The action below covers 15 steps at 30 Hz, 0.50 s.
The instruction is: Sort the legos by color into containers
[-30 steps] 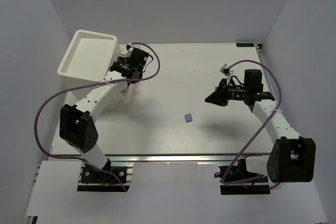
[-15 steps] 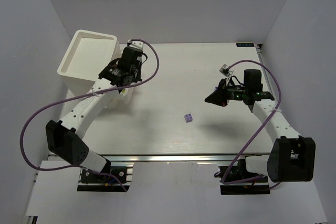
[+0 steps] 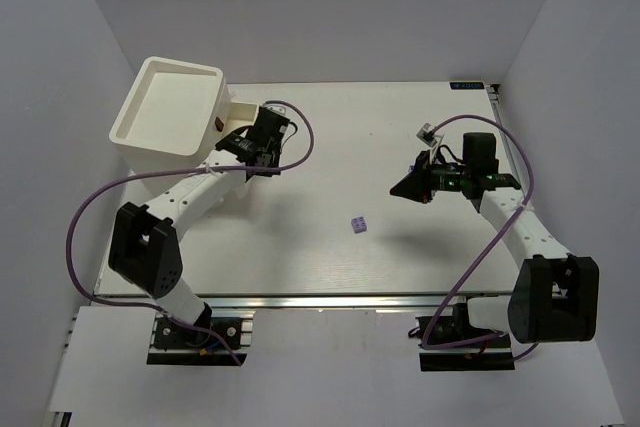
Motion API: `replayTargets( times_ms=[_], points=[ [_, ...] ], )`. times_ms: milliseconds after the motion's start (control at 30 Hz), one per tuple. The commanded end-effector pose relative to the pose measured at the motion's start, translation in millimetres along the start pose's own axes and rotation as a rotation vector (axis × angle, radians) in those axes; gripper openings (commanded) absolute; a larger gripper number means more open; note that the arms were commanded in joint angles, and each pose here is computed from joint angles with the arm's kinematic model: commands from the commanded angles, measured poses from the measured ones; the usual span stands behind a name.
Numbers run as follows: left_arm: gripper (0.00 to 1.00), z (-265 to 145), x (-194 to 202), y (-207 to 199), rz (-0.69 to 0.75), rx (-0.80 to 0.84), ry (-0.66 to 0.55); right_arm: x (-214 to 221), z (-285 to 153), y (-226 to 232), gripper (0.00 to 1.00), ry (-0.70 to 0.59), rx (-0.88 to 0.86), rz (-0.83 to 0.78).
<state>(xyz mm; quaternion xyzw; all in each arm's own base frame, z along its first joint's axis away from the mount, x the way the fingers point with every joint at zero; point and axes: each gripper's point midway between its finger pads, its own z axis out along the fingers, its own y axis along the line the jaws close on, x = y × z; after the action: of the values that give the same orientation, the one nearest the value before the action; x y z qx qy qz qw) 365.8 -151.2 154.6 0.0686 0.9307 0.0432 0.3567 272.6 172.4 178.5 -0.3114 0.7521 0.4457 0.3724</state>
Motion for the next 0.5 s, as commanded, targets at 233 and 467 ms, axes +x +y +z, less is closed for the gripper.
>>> replayTargets(
  times_ms=[233, 467],
  points=[
    [0.08, 17, 1, 30, 0.014, -0.24, -0.022, -3, 1, -1, 0.09, 0.002, -0.006, -0.028],
    [0.21, 30, 4, 46, 0.052, -0.372, -0.016, -2, 1, 0, 0.09, 0.005, -0.009, -0.023]
  ],
)
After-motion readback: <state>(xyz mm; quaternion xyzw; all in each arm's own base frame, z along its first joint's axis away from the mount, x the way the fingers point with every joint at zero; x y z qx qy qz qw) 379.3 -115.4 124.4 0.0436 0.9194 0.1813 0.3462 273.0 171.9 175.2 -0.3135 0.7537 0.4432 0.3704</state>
